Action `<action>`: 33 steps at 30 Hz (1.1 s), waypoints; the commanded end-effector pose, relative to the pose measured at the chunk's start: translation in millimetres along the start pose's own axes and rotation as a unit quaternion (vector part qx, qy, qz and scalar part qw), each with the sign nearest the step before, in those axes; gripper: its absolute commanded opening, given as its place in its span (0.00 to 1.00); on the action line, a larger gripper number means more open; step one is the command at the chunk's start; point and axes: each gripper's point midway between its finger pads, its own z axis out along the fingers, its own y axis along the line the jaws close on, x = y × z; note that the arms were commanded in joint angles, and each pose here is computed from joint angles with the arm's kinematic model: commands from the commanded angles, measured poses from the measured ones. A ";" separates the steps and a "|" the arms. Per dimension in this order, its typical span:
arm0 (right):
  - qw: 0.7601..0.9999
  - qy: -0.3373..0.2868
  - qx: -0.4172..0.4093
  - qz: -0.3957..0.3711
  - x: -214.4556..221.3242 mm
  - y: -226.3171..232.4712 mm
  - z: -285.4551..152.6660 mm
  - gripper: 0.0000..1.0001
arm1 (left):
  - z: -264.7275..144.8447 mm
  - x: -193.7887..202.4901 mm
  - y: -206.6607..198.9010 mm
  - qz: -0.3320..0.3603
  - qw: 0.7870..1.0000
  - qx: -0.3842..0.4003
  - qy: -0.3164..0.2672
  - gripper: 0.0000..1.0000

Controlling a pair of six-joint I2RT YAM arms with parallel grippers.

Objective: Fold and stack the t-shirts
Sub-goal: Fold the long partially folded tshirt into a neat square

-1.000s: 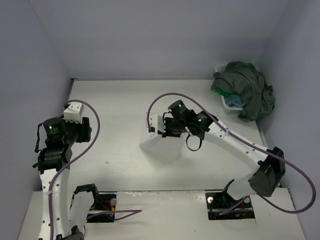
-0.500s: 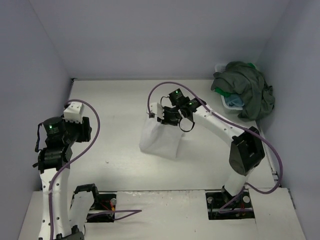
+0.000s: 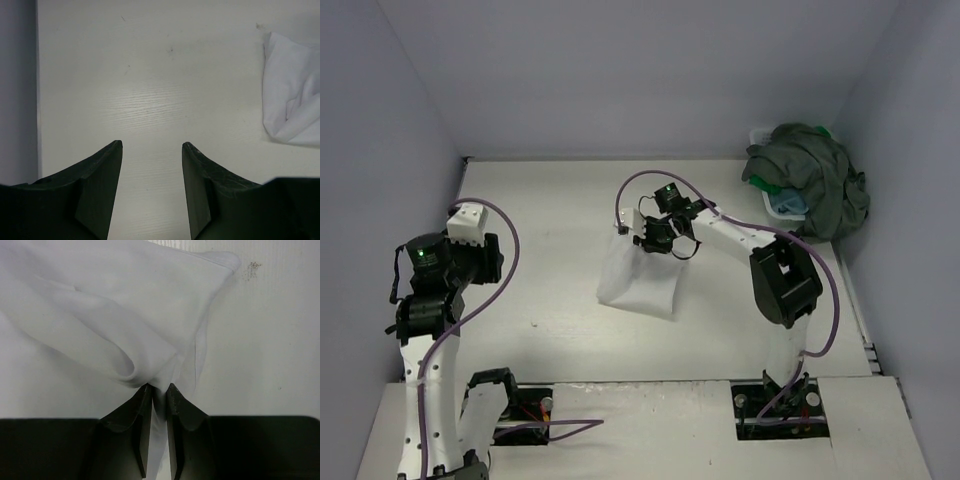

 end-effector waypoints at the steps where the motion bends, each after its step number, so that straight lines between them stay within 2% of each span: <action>1: 0.999 -0.034 0.029 -0.005 -7.5 -21.5 5.7 0.15 | -1.7 -22.7 2.9 -0.003 0.999 -0.001 -0.039 0.46; 4: 0.998 -0.039 0.039 0.005 -3.0 -30.4 13.9 0.14 | -2.7 -22.9 2.7 -0.005 0.999 0.001 -0.041 0.46; 7: 0.998 -0.038 0.045 0.021 1.6 -37.9 23.2 0.19 | -2.6 -22.0 2.6 -0.007 0.999 0.003 -0.040 0.46; 10: 0.997 -0.026 0.056 0.041 11.5 -43.0 35.5 0.32 | -2.7 -21.4 1.7 -0.006 0.999 0.005 -0.039 0.46; 11: 0.997 -0.025 0.062 0.049 14.0 -44.7 38.1 0.40 | -2.8 -21.1 1.3 -0.006 0.999 0.006 -0.039 0.46; 15: 0.991 -0.020 0.103 0.080 21.7 -53.0 41.0 0.54 | -2.6 -19.9 0.2 -0.007 0.999 0.010 -0.038 0.46; 22: 0.981 -0.020 0.162 0.103 16.0 -69.5 20.8 0.54 | -3.5 -17.8 -1.4 -0.007 0.999 0.014 -0.037 0.46; 29: 0.964 -0.054 0.233 0.117 -18.6 -88.5 -42.8 0.55 | -0.7 -13.5 -4.9 -0.003 0.999 0.029 -0.025 0.46; 33: 0.957 -0.070 0.253 0.122 -29.6 -86.9 -71.2 0.56 | 7.7 -8.0 -15.3 -0.006 0.998 0.068 -0.002 0.46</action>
